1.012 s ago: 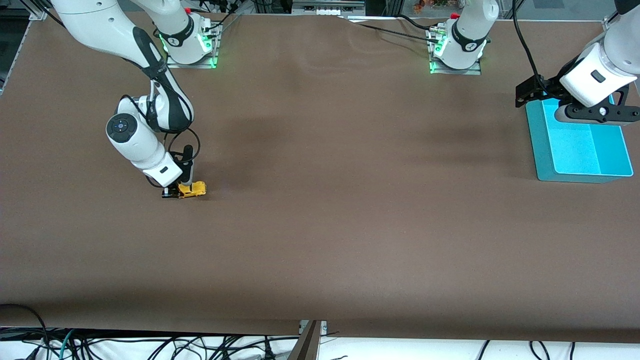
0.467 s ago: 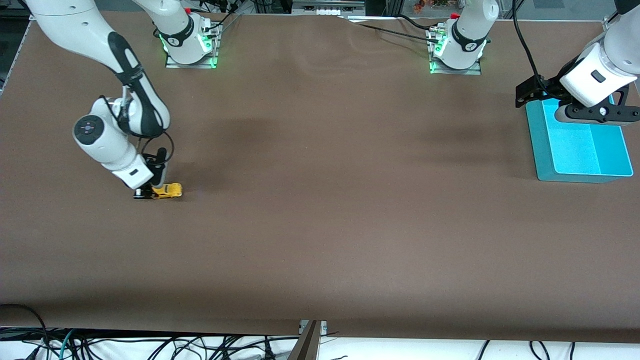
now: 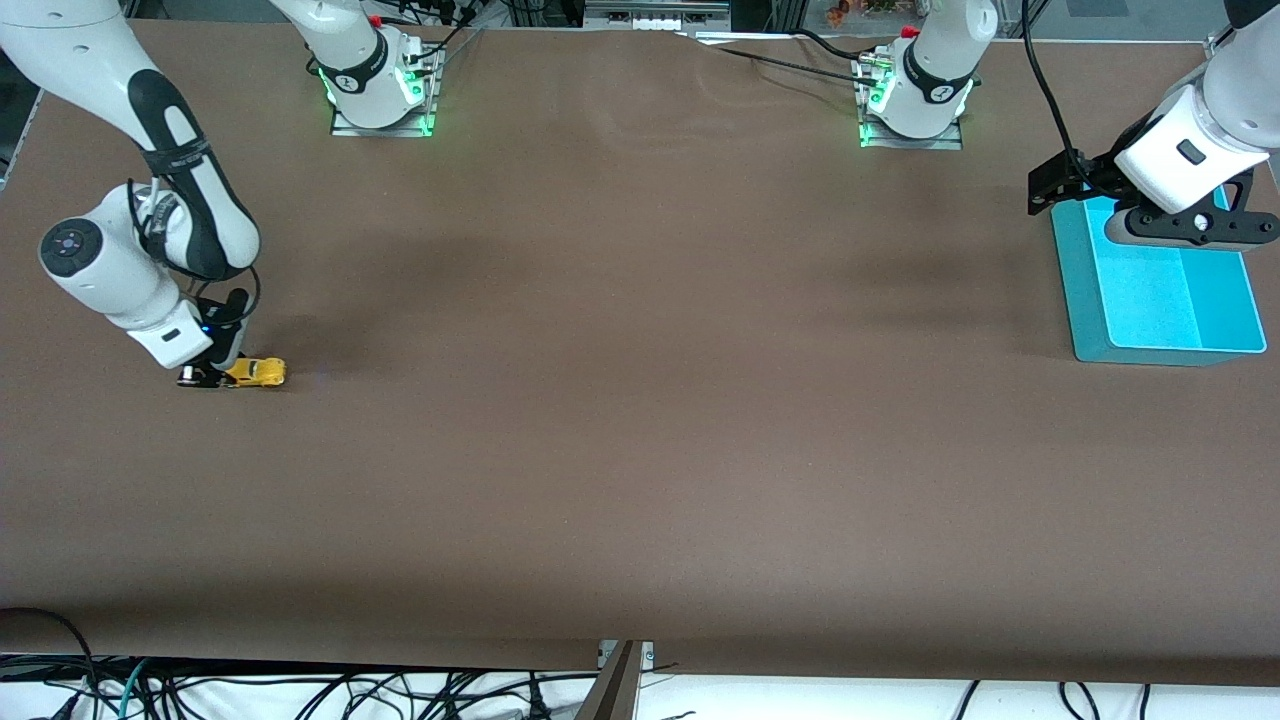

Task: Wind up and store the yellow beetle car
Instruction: 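Drag the held car backward along the table with the right gripper, then open the right gripper to release the car and lift away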

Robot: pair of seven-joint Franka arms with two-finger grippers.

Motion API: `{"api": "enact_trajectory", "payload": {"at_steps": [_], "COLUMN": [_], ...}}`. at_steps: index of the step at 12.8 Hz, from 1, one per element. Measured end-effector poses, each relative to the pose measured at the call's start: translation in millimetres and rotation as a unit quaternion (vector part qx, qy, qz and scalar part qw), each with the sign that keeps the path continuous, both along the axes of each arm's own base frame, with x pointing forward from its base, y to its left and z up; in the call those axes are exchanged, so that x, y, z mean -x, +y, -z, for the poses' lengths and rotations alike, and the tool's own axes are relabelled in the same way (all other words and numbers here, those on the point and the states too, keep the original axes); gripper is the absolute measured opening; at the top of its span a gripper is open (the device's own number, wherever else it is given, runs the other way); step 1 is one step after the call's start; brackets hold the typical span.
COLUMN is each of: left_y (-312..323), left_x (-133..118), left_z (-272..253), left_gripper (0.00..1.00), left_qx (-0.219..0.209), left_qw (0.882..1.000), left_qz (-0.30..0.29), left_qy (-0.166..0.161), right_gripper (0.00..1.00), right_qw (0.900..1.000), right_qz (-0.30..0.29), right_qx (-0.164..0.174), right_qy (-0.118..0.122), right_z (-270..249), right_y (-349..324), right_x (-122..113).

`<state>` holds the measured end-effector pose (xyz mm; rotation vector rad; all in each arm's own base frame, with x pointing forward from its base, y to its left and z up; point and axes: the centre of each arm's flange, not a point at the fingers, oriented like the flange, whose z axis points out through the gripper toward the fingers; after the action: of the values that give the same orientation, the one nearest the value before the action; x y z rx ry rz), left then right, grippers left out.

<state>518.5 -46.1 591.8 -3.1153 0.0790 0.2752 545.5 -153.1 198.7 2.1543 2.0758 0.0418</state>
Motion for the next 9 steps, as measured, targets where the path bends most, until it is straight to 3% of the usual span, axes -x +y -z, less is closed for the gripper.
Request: {"api": "enact_trajectory", "payload": {"at_steps": [7, 9], "left_y": [3.1, 2.2], "left_x": [-0.2, -0.2], "left_z": [0.0, 0.0], "left_gripper": [1.00, 1.00], "left_qx": [0.000, 0.000], "left_qw": [1.000, 1.000], "left_qz": [-0.003, -0.002], "left_qy": [0.000, 0.000], "right_gripper": [0.43, 0.58], "right_qw": [1.000, 1.000], "right_qz": [0.001, -0.001], "right_qx": [0.001, -0.001], "right_qy": [0.000, 0.005], "right_z": [0.5, 8.0], "right_y": [-8.6, -6.1], "right_x": [-0.3, 0.1]}}
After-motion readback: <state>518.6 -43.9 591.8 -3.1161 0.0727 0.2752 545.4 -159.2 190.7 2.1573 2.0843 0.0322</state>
